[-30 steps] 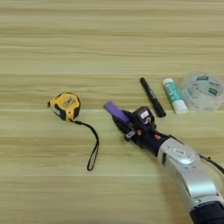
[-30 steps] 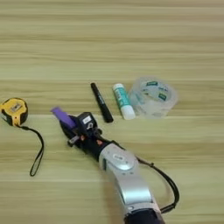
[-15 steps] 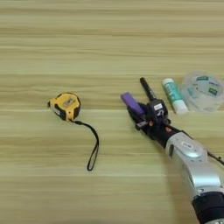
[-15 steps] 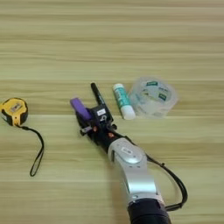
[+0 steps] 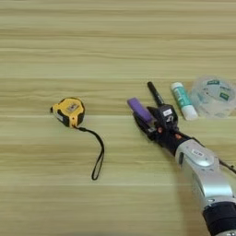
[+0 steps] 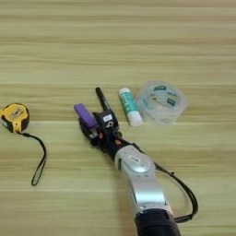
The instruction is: Move the objects on the table
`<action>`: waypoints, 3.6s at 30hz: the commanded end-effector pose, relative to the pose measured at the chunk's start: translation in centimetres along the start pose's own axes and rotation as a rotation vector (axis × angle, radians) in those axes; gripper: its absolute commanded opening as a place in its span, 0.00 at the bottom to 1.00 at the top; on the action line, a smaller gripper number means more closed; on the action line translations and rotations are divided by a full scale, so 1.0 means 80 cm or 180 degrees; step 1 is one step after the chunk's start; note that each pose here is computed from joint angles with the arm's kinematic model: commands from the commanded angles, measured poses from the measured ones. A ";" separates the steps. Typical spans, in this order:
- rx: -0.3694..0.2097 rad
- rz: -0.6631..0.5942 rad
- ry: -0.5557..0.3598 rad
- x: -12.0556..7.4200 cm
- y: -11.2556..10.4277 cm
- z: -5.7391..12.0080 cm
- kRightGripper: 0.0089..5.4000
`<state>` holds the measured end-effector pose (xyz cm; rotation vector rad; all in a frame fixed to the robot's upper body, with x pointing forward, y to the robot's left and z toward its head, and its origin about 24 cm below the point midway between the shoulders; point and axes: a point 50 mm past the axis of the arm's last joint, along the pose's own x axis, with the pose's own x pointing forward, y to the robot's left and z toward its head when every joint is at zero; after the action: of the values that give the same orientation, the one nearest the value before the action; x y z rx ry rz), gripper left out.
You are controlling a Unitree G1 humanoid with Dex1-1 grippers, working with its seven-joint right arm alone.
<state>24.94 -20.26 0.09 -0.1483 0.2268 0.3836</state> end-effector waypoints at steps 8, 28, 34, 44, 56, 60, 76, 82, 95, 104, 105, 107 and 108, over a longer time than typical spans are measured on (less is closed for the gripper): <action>-0.0051 0.0105 -0.0503 -0.004 0.012 0.029 0.71; -0.0221 0.0643 -0.0925 0.010 0.053 0.071 1.00; -0.0201 0.0915 -0.0982 0.022 0.075 0.082 1.00; -0.0253 0.1317 -0.1098 0.030 0.110 0.105 1.00; -0.0204 0.1366 -0.1035 0.053 0.129 0.109 1.00; -0.0187 0.1312 -0.1007 0.064 0.129 0.107 1.00; -0.0297 0.1487 -0.0864 0.088 0.151 0.096 1.00; -0.0270 0.1441 -0.0821 0.098 0.152 0.095 1.00; -0.0184 0.1129 -0.0801 0.108 0.135 0.095 0.76; -0.0201 0.0602 -0.0737 0.119 0.097 0.098 0.76; -0.0208 0.0546 -0.0716 0.120 0.094 0.098 0.76; -0.0228 0.0420 -0.0655 0.122 0.086 0.095 0.76; -0.0229 0.0387 -0.0640 0.123 0.083 0.095 0.76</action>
<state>30.66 -9.04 1.06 -0.1243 0.1484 0.5627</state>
